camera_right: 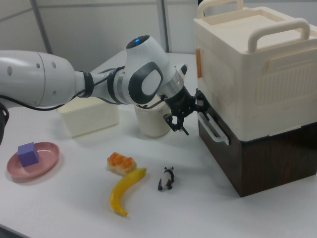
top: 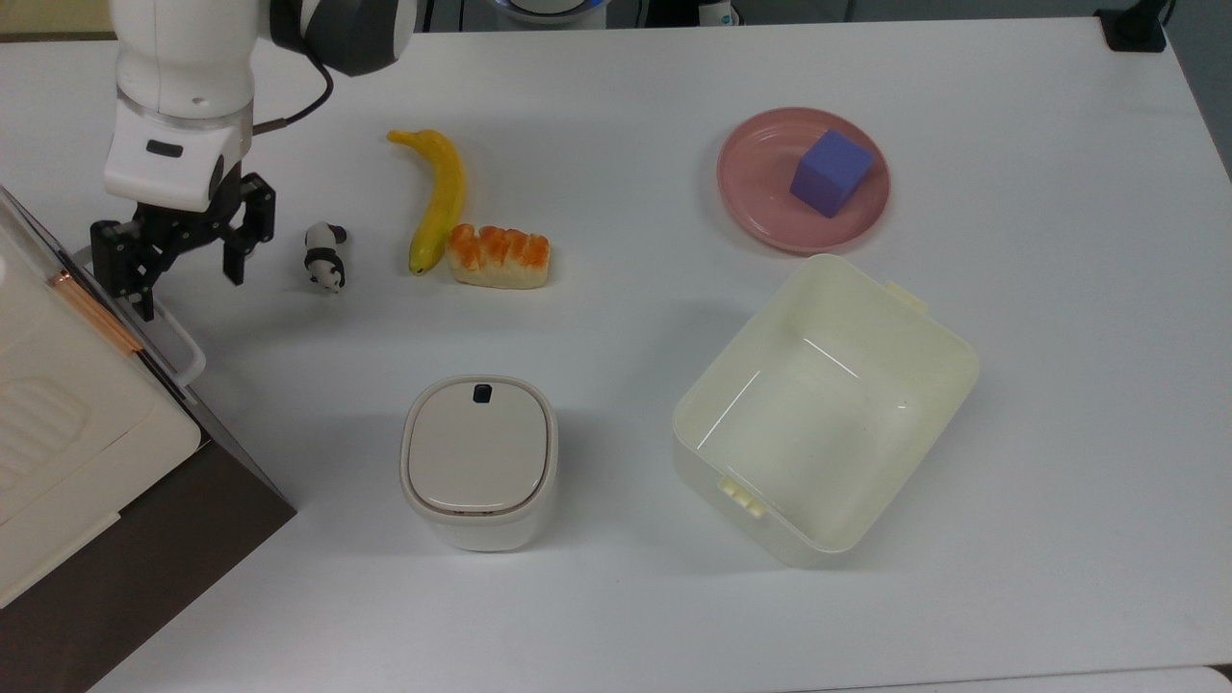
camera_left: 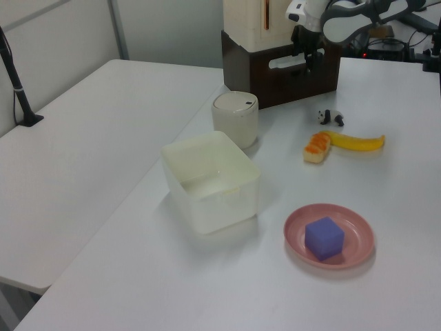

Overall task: Slide the drawer open
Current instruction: 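Lower the gripper and hook it onto the drawer's white handle, then pull the handle outward to slide the brown drawer open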

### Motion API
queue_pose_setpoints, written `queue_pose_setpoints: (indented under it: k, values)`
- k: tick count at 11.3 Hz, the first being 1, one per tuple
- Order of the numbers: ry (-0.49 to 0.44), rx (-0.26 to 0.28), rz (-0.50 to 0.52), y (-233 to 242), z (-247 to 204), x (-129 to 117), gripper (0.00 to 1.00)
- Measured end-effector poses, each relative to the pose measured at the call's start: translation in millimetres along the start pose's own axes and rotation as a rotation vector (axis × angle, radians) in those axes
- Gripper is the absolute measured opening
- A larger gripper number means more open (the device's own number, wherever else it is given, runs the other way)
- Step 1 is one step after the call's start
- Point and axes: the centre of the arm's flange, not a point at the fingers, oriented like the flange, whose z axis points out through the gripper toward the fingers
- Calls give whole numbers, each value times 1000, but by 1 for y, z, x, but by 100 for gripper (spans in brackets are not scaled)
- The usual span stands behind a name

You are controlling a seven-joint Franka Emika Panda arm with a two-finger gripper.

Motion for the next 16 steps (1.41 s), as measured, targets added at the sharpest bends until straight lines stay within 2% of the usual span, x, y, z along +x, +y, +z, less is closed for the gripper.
queue_pose_setpoints:
  k: [1,2,4,5,7,10,11,16]
  values:
    - [2,-6,0,1,4,-1,86]
    - [-4,-12,-9,1,7,-2,76]
    - [-18,-27,-24,4,9,-6,44]
    - [-16,-33,-22,5,9,-8,41]
    - [-11,-44,-23,7,9,-8,26]
    - [-8,-49,-23,8,10,-7,20]
    - [-8,-49,-19,8,10,-7,13]
    - [-8,-49,-17,8,11,-7,13]
